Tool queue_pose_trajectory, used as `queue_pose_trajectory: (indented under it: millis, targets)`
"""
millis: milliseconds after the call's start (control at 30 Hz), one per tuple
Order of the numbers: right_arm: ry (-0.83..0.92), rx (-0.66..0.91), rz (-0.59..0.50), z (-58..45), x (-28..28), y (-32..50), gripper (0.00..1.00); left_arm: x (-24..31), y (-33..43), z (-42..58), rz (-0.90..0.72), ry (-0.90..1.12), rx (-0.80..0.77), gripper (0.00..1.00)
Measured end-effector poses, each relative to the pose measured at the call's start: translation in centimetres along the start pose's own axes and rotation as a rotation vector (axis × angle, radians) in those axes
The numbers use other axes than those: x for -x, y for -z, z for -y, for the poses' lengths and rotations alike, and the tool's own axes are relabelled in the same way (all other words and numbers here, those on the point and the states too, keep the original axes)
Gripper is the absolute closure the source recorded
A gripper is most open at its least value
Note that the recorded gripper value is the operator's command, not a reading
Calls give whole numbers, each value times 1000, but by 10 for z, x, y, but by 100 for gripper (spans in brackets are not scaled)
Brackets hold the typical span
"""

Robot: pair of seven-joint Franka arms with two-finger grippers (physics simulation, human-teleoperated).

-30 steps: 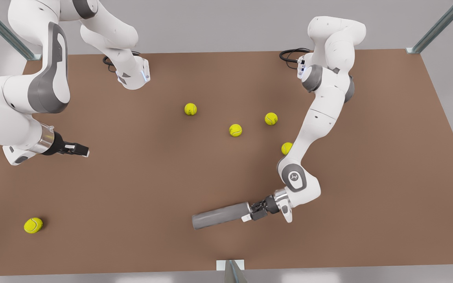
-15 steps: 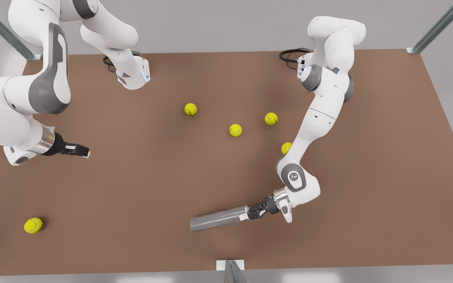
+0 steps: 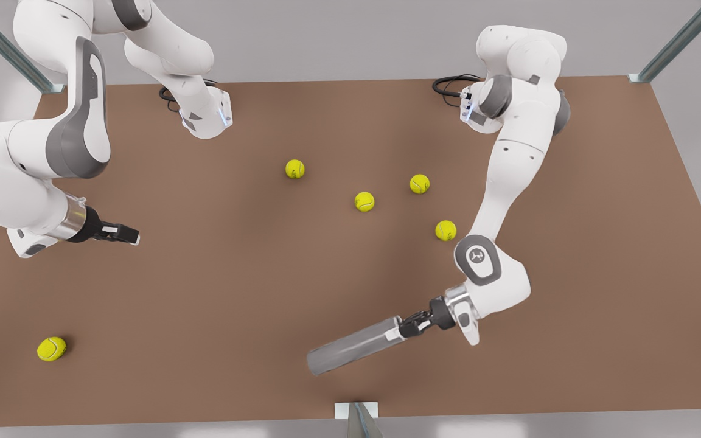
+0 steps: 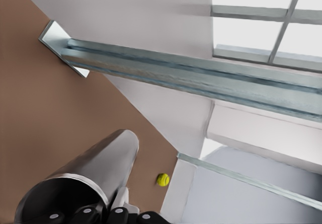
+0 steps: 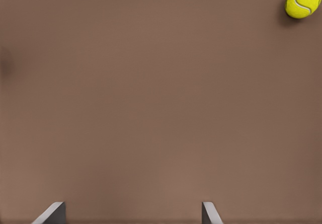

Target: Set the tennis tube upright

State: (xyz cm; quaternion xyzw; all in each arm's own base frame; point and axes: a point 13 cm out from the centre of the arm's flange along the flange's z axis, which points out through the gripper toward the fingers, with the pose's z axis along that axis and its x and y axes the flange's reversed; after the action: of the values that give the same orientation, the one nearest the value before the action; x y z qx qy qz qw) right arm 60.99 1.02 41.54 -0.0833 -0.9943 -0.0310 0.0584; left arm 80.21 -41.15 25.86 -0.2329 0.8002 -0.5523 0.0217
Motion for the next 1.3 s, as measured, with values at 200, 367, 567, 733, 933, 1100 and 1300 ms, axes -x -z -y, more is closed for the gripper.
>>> queue_pose_trajectory:
  millis: [200,367,567,733,933,1100,1300]
  targets:
    - [-1,0,3,0,0,2,0,3,48,9,32,-160,245,79]
    - [-1,0,1,0,0,1,0,-4,97,20,41,-277,476,79]
    - [0,0,-2,-1,1,-1,0,-22,165,13,41,-400,843,79]
    - [-1,0,-5,-1,2,-5,0,-25,210,-29,29,-397,1138,79]
    - [1,-2,-7,-1,1,-6,0,-29,230,-77,-3,-343,1331,79]
    - [1,-2,-7,-1,1,-6,0,-38,221,-87,-21,-299,1319,79]
    - [3,-2,-12,-2,2,-9,0,-44,208,-87,-26,-259,1266,79]
